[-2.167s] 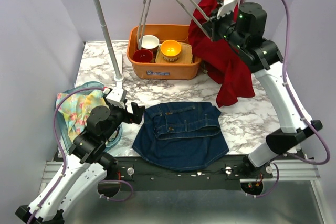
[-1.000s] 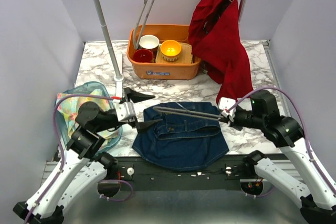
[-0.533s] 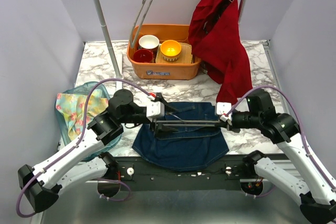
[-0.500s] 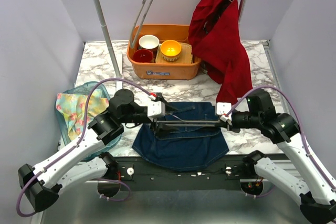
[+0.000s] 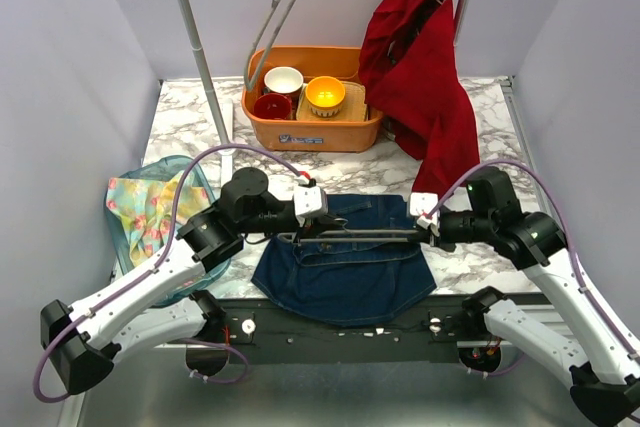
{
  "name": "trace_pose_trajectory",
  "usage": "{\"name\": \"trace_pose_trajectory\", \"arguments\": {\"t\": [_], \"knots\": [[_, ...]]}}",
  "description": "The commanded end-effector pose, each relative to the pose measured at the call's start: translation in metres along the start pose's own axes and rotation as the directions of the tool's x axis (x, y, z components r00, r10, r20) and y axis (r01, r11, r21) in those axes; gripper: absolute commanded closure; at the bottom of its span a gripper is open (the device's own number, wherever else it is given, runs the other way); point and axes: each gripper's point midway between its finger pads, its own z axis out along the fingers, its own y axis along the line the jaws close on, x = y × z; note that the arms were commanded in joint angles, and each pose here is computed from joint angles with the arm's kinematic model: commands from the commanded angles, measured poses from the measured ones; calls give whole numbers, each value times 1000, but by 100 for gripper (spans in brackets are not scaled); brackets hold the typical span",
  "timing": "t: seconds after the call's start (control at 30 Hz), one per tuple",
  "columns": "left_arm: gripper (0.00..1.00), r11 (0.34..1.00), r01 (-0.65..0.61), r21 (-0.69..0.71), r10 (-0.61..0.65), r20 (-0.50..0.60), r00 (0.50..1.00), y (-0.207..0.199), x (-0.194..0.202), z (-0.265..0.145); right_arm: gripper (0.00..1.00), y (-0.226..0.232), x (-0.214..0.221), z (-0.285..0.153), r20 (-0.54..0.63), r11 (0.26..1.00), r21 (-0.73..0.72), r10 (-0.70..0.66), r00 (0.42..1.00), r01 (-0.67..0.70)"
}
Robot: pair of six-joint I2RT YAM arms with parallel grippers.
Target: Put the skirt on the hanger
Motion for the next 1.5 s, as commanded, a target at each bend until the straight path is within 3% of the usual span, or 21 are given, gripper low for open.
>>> {"name": "trace_pose_trajectory", "arguments": {"t": [0.0,0.07,0.13,0.17,0.23,0.3,0.43,0.57,0.7,0.8,0.83,0.97,1.03,1.13,1.23,1.27,1.33,1.37,1.47], "knots": [[100,998,51,-34,-51,7,999,-4,0,-5,99,-5,-5,-1,13,1000,21,14,1000,-15],[61,997,30,-69,-30,4,1000,-1,1,-11,99,-3,-6,-1,15,1000,6,15,1000,-15],[29,995,-12,-103,11,-15,1000,3,5,-17,99,0,-8,-4,15,1000,-7,8,1000,-8],[21,992,-38,-122,34,-36,999,3,8,-25,99,1,-9,-5,19,1000,-12,3,1000,-3],[11,975,-133,-176,121,-76,990,12,14,-36,99,4,-10,-8,18,1000,-20,-13,1000,13],[9,953,-227,-203,209,-106,972,13,19,-50,99,6,-10,-9,15,1000,-25,-18,1000,18],[8,942,-287,-175,256,-178,950,10,44,-57,99,11,-13,-13,20,998,-43,-39,999,40],[11,963,-265,-47,249,-220,943,-4,73,-44,99,13,-19,-16,42,997,-52,-55,998,57],[14,961,-269,-61,247,-242,938,3,84,-38,99,16,-23,-19,59,995,-61,-71,996,75],[24,965,-258,-47,239,-249,939,3,89,-34,99,17,-24,-19,65,995,-66,-72,995,77],[28,967,-252,-41,234,-252,939,3,90,-33,99,17,-24,-19,66,995,-63,-76,995,80],[60,972,-234,-37,216,-262,941,3,94,-30,99,18,-23,-18,66,995,-67,-75,995,80],[67,974,-227,-26,213,-256,943,1,94,-29,100,18,-23,-18,69,994,-69,-75,995,80],[100,978,-210,-12,200,-247,948,-3,93,-28,99,20,-21,-15,69,994,-83,-66,995,72],[100,983,-182,-13,175,-213,961,-5,84,-25,99,23,-20,-11,73,992,-116,-50,996,58],[100,988,-155,-17,148,-211,966,-6,84,-23,86,24,-20,-10,71,990,-128,-45,996,54],[100,992,-124,-13,119,-192,974,-6,77,-20,75,26,-21,-8,58,985,-172,-16,998,26],[100,997,-78,4,77,-198,977,-9,79,-15,59,26,-22,-8,56,982,-187,-20,998,30],[100,1000,-3,25,9,-215,977,-9,78,-5,48,25,-33,-6,66,968,-250,4,998,12]]}}
